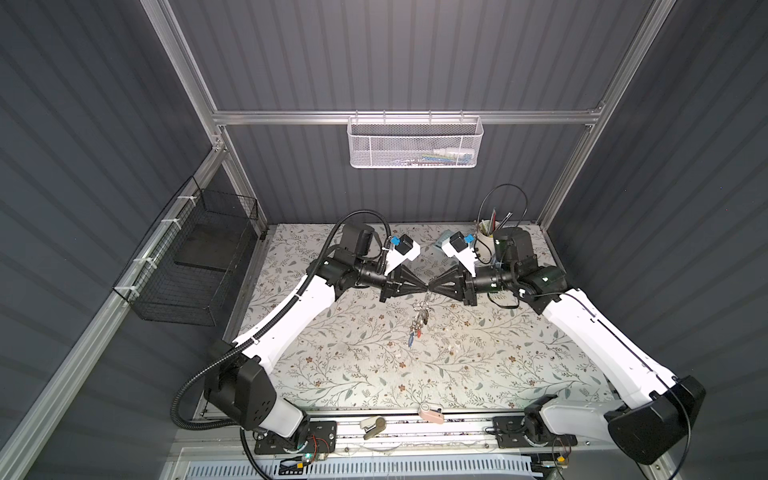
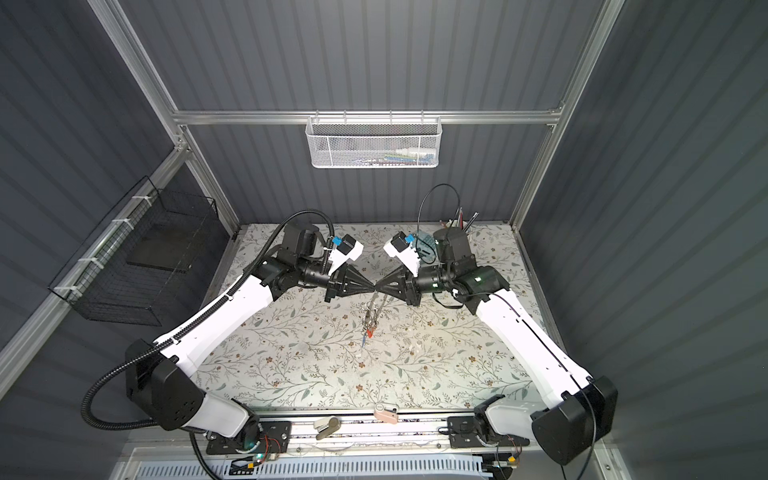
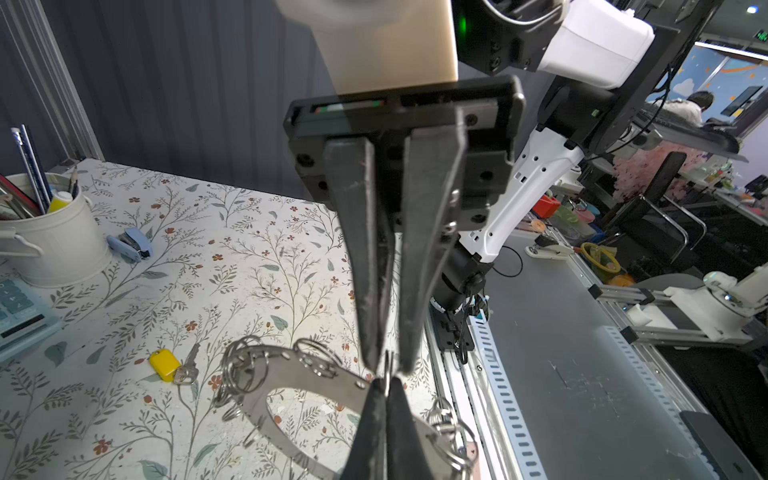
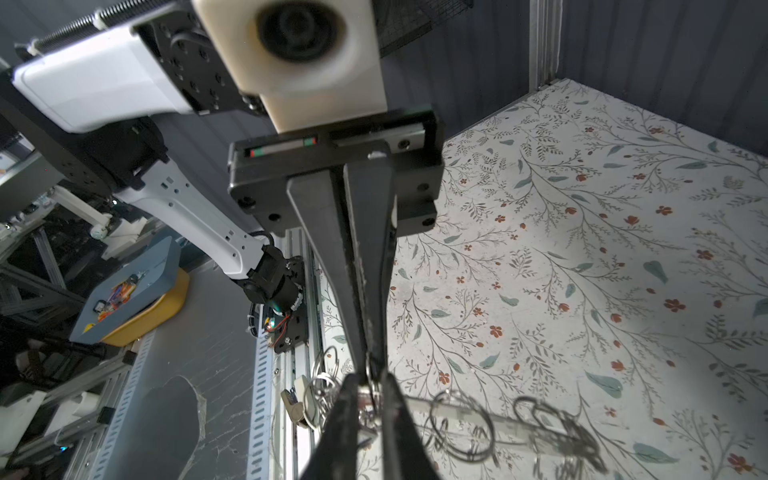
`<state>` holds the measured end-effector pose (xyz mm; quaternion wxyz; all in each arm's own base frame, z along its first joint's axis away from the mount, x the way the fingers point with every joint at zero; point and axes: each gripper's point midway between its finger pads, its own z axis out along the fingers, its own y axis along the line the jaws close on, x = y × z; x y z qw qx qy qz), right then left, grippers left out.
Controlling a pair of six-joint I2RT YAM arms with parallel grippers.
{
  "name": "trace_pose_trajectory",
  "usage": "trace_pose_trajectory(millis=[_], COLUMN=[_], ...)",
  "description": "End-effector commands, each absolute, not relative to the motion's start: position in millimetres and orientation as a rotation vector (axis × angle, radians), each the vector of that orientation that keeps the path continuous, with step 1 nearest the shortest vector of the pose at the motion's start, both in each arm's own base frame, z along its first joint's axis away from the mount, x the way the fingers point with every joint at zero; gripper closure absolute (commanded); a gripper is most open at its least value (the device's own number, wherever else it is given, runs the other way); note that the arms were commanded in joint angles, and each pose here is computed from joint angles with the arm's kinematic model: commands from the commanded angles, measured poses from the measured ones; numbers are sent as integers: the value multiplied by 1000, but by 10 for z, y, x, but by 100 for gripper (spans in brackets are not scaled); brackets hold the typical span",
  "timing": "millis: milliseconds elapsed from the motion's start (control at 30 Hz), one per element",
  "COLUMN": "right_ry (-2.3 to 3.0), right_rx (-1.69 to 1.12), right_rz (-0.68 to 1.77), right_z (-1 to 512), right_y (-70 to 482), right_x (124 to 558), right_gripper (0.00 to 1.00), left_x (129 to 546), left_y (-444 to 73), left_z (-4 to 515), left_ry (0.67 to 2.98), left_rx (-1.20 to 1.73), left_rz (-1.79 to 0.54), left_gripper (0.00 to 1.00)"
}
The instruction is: Put the keys on the keyring
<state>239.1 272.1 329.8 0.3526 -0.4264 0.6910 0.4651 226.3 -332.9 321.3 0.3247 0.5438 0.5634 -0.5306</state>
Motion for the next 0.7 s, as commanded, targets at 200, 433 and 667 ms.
trace_pose_trajectory(millis=[200,433,667], right_ry=[1736,1726,1727], right_rx=[-1036,-1021,-1022], right_rz=[1215,1226,1256], right_z=[3490,3499,3486], right_y=[2620,2615,2640], right_x=[2394,2416,2414], right_gripper=[54,52,55], left_x=[2255,2278,2288], left_y=[-3345,-3345,-3363], left_z=[3449,3522,3589], left_ry=[1399,1364,1332], left_rx=[1313,1224,1161], left_rz=[-1430,-1458,-1490], left_gripper=[100,100,100])
